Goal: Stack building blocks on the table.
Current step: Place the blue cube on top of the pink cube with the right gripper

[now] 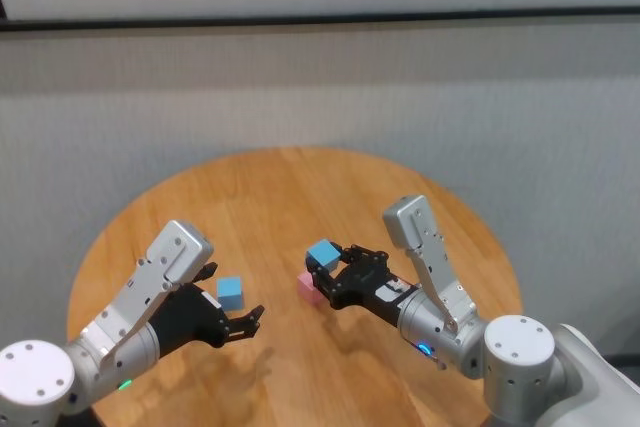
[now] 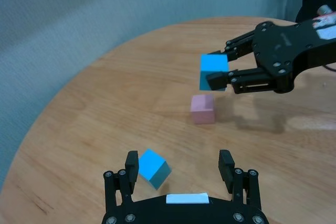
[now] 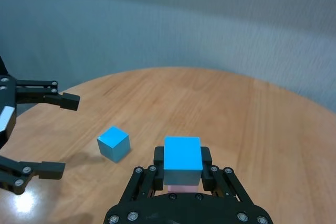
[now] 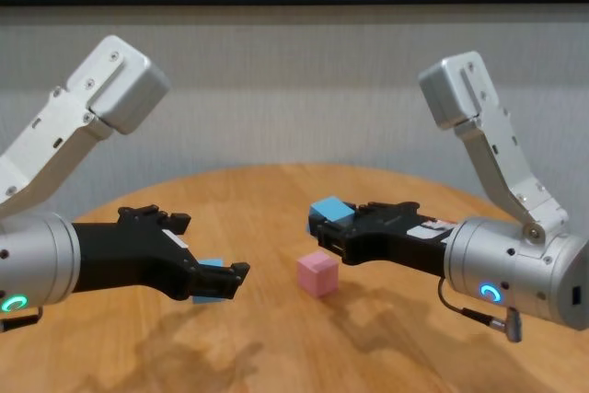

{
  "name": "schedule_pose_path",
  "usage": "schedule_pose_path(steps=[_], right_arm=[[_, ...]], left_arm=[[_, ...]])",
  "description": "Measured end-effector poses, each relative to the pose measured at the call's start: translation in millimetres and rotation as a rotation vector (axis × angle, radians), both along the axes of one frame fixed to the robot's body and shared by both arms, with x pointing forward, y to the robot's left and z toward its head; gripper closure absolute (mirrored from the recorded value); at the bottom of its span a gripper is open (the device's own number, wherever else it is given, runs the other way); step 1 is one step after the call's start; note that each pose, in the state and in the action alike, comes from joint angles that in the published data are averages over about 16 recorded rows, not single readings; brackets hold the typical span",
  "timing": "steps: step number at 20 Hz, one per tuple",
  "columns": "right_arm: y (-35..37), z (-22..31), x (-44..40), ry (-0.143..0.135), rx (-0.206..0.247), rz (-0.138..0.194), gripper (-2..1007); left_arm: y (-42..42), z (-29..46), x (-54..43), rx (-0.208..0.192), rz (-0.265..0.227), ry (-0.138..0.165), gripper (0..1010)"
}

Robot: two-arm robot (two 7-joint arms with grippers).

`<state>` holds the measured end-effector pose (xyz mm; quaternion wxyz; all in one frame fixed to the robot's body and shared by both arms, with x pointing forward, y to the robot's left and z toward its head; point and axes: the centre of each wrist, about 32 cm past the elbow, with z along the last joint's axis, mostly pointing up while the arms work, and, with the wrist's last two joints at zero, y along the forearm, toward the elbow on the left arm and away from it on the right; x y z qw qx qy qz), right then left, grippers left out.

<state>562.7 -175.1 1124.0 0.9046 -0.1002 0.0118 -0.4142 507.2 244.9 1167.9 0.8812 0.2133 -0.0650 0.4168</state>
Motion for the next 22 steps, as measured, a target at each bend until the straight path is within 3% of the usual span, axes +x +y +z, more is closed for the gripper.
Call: schedule_pose_path(steps=[9, 22], right_arm=[[2.0, -6.5, 12.0, 0.009, 0.012, 0.018, 635], [5.4, -10.3, 25.3, 0.024, -0.039, 0.034, 635]], left_arm=[[0.0, 0.0, 0.0, 0.000, 0.000, 0.000, 10], [0.0, 0.0, 0.0, 0.000, 0.000, 0.000, 10]])
